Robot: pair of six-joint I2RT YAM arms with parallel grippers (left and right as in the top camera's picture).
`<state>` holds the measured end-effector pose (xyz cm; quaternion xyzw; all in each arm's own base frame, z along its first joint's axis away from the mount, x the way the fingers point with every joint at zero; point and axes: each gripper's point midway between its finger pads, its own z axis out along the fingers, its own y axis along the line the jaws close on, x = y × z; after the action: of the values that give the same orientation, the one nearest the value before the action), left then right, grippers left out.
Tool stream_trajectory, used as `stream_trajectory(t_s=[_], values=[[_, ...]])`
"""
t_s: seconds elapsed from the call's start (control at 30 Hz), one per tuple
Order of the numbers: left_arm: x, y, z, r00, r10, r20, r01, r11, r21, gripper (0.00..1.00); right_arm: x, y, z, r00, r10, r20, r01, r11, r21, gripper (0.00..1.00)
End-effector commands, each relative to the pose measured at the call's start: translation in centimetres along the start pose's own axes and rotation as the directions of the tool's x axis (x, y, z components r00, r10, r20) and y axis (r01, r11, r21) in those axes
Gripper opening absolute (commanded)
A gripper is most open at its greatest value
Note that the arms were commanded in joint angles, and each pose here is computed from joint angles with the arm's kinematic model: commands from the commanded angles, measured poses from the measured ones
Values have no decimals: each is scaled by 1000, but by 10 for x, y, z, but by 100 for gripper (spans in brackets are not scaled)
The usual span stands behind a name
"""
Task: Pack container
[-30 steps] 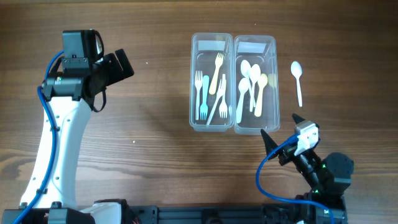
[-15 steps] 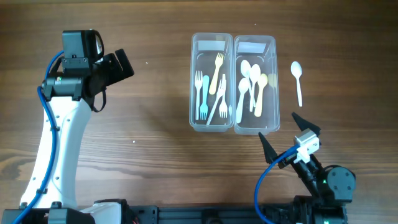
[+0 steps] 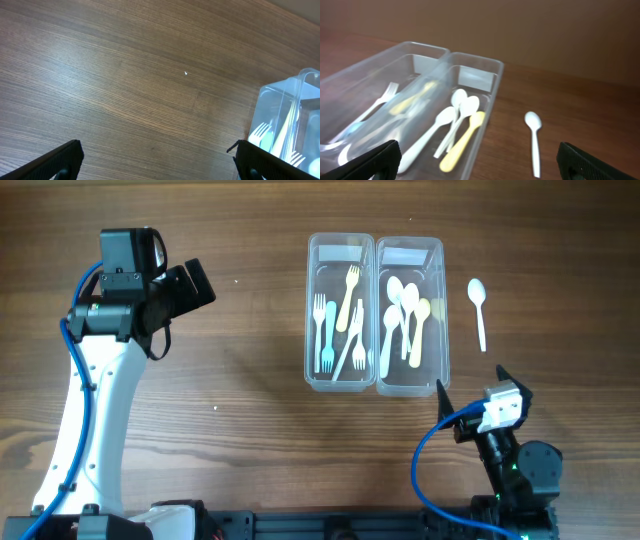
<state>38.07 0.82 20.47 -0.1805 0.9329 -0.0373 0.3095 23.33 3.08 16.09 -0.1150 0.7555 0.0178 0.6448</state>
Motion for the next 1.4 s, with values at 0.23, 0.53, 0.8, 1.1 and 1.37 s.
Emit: stream_trajectory(t_s=[0.23,0.53,0.8,1.1,1.37], values=[[-2,3,2,1000,1,1,-1,1000,-10,100,5,-12,0,1000,-6,-12,7,997,74,100],[-2,3,2,1000,1,1,-1,1000,-10,100,5,-12,0,1000,-6,-12,7,997,74,100],[-2,0,-2,1000,7,9,-7,1000,-3,100,5,-12,0,1000,-6,-11,7,997,74,100],[39,14,-69,983,9,185,-21,998,61,100,5,-12,0,1000,-6,-11,7,997,74,100],[93,47,-95,928,-51,368,9,993,115,100,5,-12,0,1000,-6,-11,7,997,74,100]])
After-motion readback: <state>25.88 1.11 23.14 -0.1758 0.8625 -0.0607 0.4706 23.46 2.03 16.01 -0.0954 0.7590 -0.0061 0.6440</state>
